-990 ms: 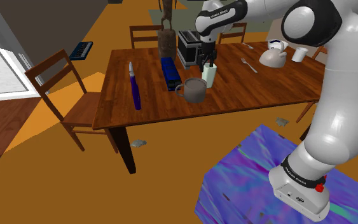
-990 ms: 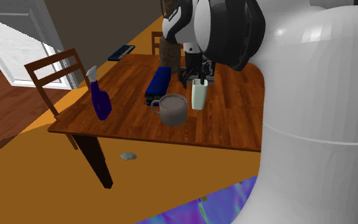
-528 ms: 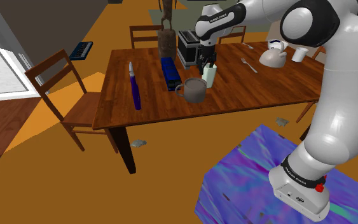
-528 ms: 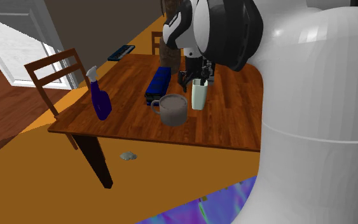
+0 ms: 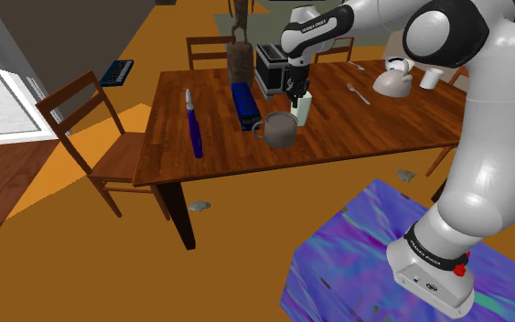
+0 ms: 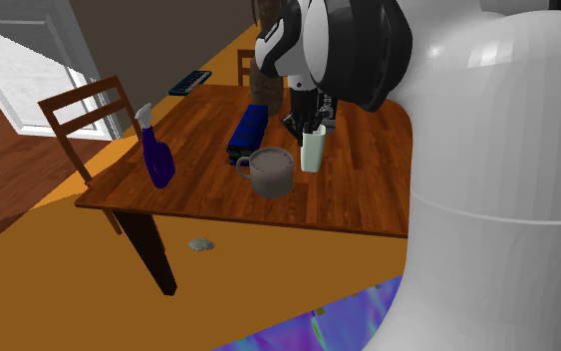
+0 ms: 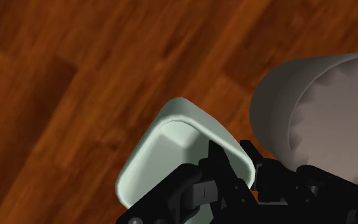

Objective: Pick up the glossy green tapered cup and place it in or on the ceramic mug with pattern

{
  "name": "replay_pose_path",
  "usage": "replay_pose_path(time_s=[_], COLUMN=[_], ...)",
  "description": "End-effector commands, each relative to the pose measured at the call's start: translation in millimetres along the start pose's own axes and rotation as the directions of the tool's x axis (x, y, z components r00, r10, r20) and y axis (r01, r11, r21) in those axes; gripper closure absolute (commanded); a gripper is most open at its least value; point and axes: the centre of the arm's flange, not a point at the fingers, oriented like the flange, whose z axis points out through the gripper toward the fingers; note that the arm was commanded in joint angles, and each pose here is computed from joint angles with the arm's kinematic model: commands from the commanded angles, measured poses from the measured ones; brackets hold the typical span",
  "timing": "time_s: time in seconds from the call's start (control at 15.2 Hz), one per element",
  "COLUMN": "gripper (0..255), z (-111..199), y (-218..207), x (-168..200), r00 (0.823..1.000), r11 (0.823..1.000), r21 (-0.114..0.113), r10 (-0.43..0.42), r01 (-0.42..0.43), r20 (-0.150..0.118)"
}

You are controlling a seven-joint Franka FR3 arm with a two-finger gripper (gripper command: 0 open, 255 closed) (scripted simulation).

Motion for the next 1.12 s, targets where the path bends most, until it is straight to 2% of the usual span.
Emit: replay_pose_path(time_s=[0.0,0.26,1.06], gripper=[255,255,255], z=[0,0,-63], y=[0,0,1], x=[0,0,-5], r00=[1.0,1.0,1.0], r11=[1.0,1.0,1.0], r21=[0.0,0.0,0.0], r10=[0.0,0.0,0.0], r01=[0.0,0.0,0.0], r20=[0.0,0.0,0.0])
